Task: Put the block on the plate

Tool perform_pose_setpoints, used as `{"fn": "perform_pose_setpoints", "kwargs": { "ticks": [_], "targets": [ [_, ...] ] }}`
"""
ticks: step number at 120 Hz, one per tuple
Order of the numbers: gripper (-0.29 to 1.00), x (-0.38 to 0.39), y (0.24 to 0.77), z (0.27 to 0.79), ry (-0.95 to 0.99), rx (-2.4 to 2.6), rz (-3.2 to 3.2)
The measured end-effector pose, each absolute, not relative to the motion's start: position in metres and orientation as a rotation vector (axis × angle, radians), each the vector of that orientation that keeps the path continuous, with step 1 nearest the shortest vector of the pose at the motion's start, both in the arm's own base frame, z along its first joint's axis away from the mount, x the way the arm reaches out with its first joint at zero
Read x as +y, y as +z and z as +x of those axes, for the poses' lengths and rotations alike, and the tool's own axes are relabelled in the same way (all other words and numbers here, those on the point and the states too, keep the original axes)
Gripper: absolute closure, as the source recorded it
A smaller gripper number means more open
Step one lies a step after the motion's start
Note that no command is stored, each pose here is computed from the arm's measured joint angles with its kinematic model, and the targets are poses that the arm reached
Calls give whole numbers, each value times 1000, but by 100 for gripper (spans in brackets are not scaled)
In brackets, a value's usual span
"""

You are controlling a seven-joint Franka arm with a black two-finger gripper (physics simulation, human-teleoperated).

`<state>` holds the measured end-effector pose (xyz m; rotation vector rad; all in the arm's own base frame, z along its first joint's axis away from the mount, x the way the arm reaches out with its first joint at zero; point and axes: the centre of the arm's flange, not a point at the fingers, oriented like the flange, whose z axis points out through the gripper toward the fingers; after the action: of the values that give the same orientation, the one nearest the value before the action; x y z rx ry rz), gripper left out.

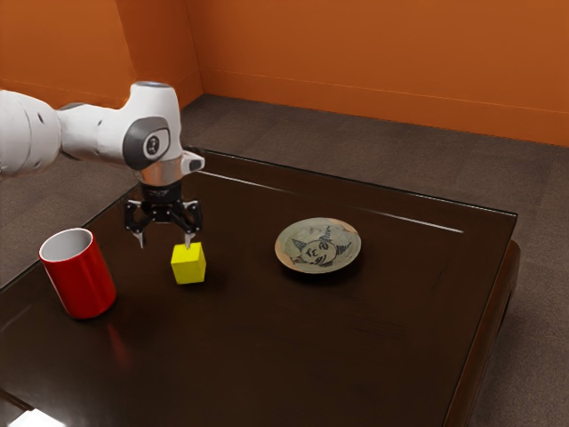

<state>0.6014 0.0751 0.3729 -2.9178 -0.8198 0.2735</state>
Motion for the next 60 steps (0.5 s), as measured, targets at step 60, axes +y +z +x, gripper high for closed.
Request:
{"fn": "perform_pose_setpoints", "kwargs": {
  "ticks": [60],
  "targets": [
    [0, 90, 312, 628, 62, -994, -2899]
  ]
}}
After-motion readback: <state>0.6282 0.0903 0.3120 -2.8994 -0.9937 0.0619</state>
